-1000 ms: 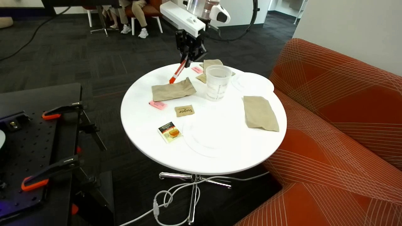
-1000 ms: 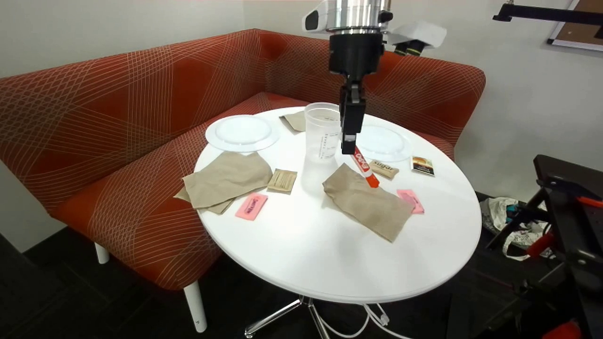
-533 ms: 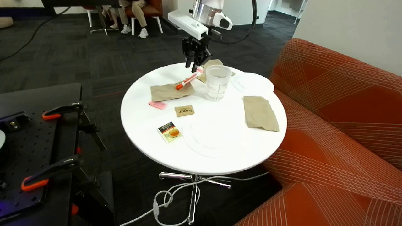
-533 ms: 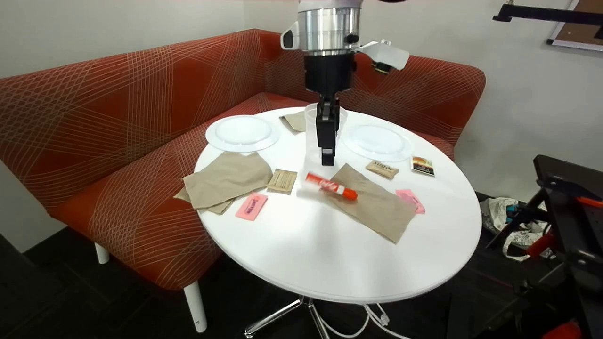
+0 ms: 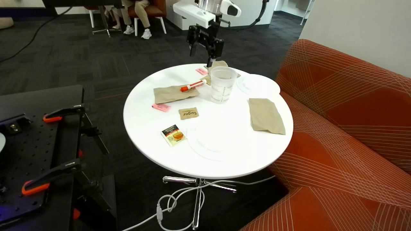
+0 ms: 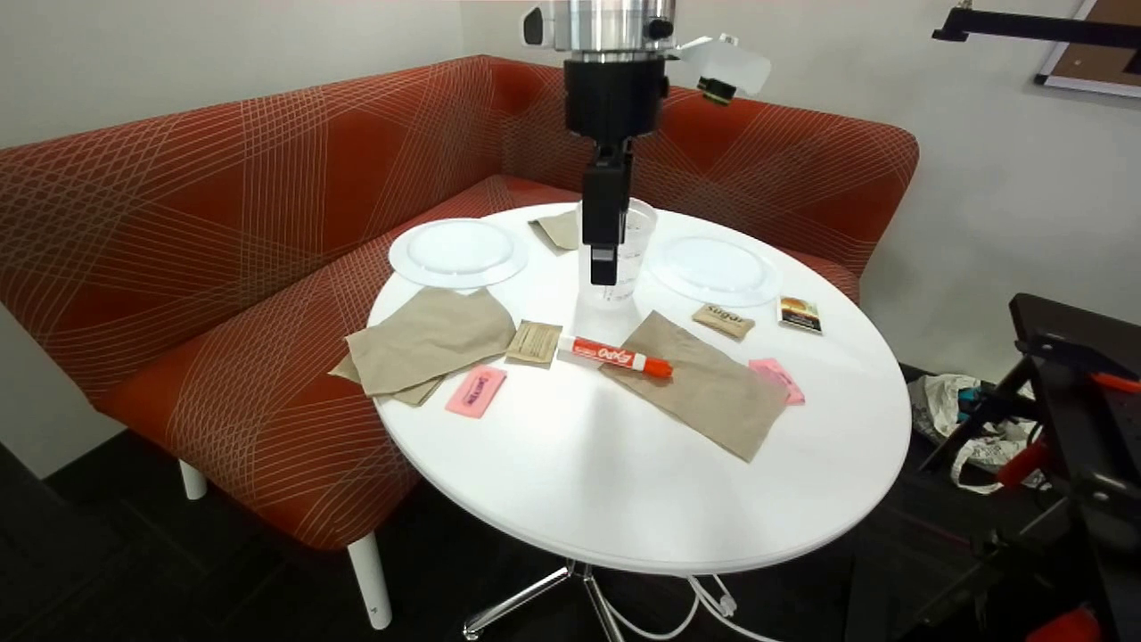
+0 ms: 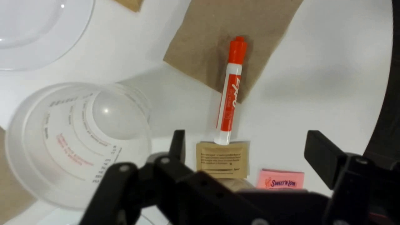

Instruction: Remove the red marker from the clear cup

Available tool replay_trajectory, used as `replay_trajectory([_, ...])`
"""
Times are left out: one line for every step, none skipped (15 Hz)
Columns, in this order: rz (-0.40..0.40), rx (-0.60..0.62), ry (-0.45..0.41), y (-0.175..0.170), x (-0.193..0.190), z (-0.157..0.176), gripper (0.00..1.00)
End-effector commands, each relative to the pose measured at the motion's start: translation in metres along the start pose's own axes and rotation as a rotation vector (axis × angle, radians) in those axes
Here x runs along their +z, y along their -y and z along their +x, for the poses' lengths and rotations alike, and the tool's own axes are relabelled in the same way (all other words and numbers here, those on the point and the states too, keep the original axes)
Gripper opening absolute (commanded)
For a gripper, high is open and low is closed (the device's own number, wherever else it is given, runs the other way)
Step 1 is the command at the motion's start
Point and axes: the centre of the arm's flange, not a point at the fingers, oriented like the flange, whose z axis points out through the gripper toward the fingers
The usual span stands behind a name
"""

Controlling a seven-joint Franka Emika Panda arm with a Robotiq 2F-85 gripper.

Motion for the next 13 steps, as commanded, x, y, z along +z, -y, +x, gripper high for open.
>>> replay_trajectory([-0.044,-0.008,-0.041,0.01,-0.032,-0.017,1.0])
replay_trajectory([-0.044,-0.019,-0.052,0.011,-0.039,-0.018,1.0])
replay_trajectory([-0.047,-0.022,-0.06,0.012,-0.045,-0.02,1.0])
replay_trajectory([-0.05,-0.022,-0.07,0.013,-0.05,-0.021,1.0])
replay_trajectory([-0.05,-0.027,-0.076,0.013,-0.054,-0.021,1.0])
replay_trajectory([-0.053,-0.027,-0.08,0.014,-0.057,-0.022,1.0])
replay_trajectory([-0.059,-0.038,-0.078,0.014,-0.06,-0.022,1.0])
replay_trajectory([-0.067,-0.048,-0.074,0.015,-0.061,-0.022,1.0])
replay_trajectory([-0.074,-0.077,-0.055,0.015,-0.06,-0.019,1.0])
replay_trajectory([-0.05,-0.039,-0.066,0.01,-0.056,-0.009,1.0])
replay_trajectory([-0.056,-0.048,-0.064,0.011,-0.056,-0.01,1.0])
replay_trajectory([-0.057,-0.055,-0.062,0.012,-0.055,-0.01,1.0])
replay_trajectory([-0.057,-0.06,-0.06,0.013,-0.054,-0.01,1.0])
